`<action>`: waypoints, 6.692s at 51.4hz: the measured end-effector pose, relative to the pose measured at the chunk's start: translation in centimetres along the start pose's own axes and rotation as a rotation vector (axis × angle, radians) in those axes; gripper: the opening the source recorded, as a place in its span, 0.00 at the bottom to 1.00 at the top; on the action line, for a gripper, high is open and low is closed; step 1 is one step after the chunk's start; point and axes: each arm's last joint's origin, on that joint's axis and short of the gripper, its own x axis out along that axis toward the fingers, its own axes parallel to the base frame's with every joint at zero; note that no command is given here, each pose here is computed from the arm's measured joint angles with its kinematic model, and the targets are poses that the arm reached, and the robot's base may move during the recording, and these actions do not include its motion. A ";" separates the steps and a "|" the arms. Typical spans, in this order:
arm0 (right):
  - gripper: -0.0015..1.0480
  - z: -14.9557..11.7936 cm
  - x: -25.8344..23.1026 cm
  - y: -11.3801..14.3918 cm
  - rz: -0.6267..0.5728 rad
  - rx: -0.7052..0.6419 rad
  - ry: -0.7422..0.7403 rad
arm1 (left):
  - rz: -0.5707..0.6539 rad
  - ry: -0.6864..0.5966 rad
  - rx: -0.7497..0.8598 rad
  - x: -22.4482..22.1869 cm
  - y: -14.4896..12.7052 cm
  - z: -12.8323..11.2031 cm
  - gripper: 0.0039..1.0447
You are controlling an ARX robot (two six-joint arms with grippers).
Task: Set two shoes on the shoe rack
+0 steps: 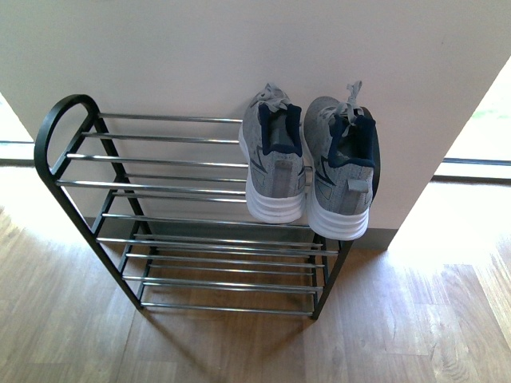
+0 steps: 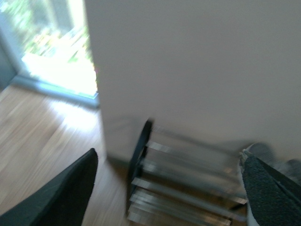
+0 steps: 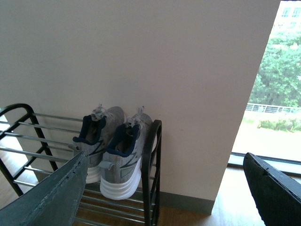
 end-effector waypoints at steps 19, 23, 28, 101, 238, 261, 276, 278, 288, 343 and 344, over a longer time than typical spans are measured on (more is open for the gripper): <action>0.91 0.0 0.0 0.0 -0.001 0.000 0.000 | -0.060 -0.182 0.126 -3.1 3.1 -7.4 0.17; 0.91 0.0 0.0 0.0 0.000 0.000 0.000 | -0.061 -0.181 0.129 -3.8 3.3 -8.5 0.02; 0.91 0.0 0.0 0.0 -0.001 0.000 0.000 | -0.064 -0.177 0.133 -4.6 3.6 -9.8 0.01; 0.91 0.0 0.0 0.0 0.000 0.000 0.000 | -0.066 -0.201 0.133 -9.5 4.6 -14.7 0.01; 0.91 0.0 0.0 0.0 -0.001 0.000 0.000 | -0.064 -0.184 0.136 -10.6 4.7 -15.4 0.91; 0.91 0.0 0.0 0.0 0.000 0.000 0.000 | -0.064 -0.184 0.136 -10.6 4.7 -15.3 0.91; 0.91 0.0 0.0 0.0 0.000 0.000 0.000 | -0.064 -0.184 0.136 -10.6 4.7 -15.4 0.91; 0.91 0.0 0.0 0.0 0.000 0.000 0.000 | -0.063 -0.184 0.136 -10.6 4.7 -15.4 0.91; 0.91 0.0 0.0 0.0 -0.003 0.000 0.000 | -0.064 -0.184 0.136 -10.6 4.7 -15.3 0.91; 0.91 0.0 0.0 0.0 0.006 0.001 0.001 | -0.059 -0.184 0.135 -10.6 4.7 -15.3 0.91; 0.91 0.0 0.0 0.0 0.006 0.001 0.001 | -0.059 -0.185 0.136 -10.6 4.7 -15.3 0.91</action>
